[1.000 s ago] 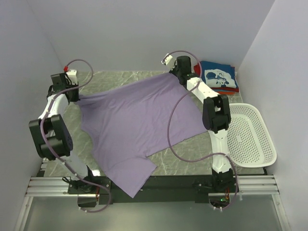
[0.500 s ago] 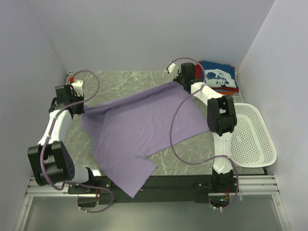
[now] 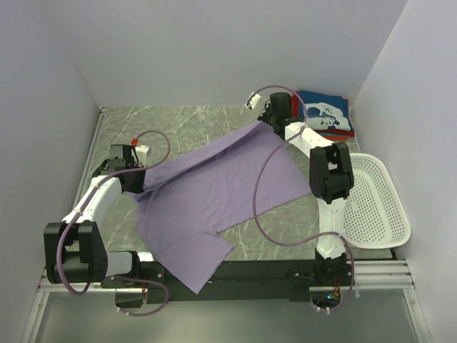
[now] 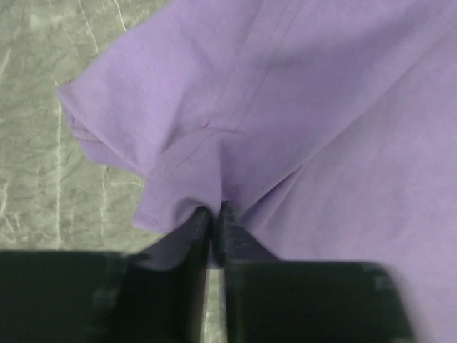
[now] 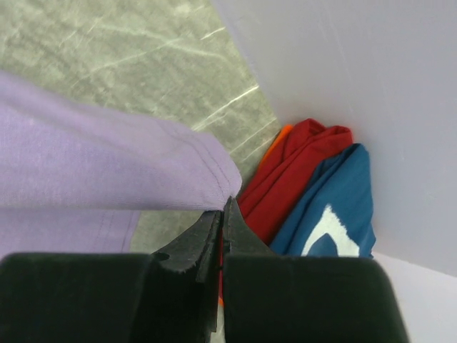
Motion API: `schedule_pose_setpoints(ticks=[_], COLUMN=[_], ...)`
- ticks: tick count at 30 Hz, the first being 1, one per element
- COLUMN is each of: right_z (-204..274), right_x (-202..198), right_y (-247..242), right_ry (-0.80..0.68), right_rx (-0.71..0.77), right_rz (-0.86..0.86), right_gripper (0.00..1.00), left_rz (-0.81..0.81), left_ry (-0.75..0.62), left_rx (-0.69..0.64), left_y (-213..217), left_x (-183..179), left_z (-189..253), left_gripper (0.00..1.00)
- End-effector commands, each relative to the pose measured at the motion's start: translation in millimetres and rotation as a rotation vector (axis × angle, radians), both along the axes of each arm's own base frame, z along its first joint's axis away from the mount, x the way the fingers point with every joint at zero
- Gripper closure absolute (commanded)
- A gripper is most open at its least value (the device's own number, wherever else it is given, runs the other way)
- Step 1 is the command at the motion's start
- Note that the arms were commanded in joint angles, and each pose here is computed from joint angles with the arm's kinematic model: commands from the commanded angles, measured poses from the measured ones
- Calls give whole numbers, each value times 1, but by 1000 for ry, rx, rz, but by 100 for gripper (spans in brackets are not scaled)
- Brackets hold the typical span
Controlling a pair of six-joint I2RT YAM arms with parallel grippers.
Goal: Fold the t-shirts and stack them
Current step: Fold the tshirt
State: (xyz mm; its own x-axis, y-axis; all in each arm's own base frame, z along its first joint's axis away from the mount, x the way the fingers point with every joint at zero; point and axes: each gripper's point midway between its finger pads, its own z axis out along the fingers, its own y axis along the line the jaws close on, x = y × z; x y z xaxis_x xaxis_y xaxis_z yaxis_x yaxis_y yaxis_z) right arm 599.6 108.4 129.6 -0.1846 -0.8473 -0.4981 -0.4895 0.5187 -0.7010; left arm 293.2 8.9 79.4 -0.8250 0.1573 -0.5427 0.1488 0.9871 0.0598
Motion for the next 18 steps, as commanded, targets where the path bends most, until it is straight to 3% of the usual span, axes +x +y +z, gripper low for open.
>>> schedule_pose_setpoints(ticks=[1,3,4,7,10,14,18], right_z=[12,9,7,-5,-14,-17,-9], right_x=[-4,-8,-10,-17,-23,-31,-38], right_y=[-12,-13,-14,-19,-23,-27,-28], right_ry=[-23,-11,-6,34,71,116,167], right_rx=[-35,-57,-65,-105,-140,-178,-165], right_rz=[-3,8,9,13,19,33,29], right_gripper=[100,100,100,100,100,62,51], left_rz=[12,2,-4,27,67,117,146], left_ry=[-7,-27,-34,-62,-65,-10,36], left_rx=[2,0,-3,-30,-66,-115,-174], left_y=[0,1,2,20,42,64,70], left_x=[1,6,8,20,29,41,45], left_z=[5,14,18,32,39,28,14], left_gripper=[79,61,57,47,44,44,46])
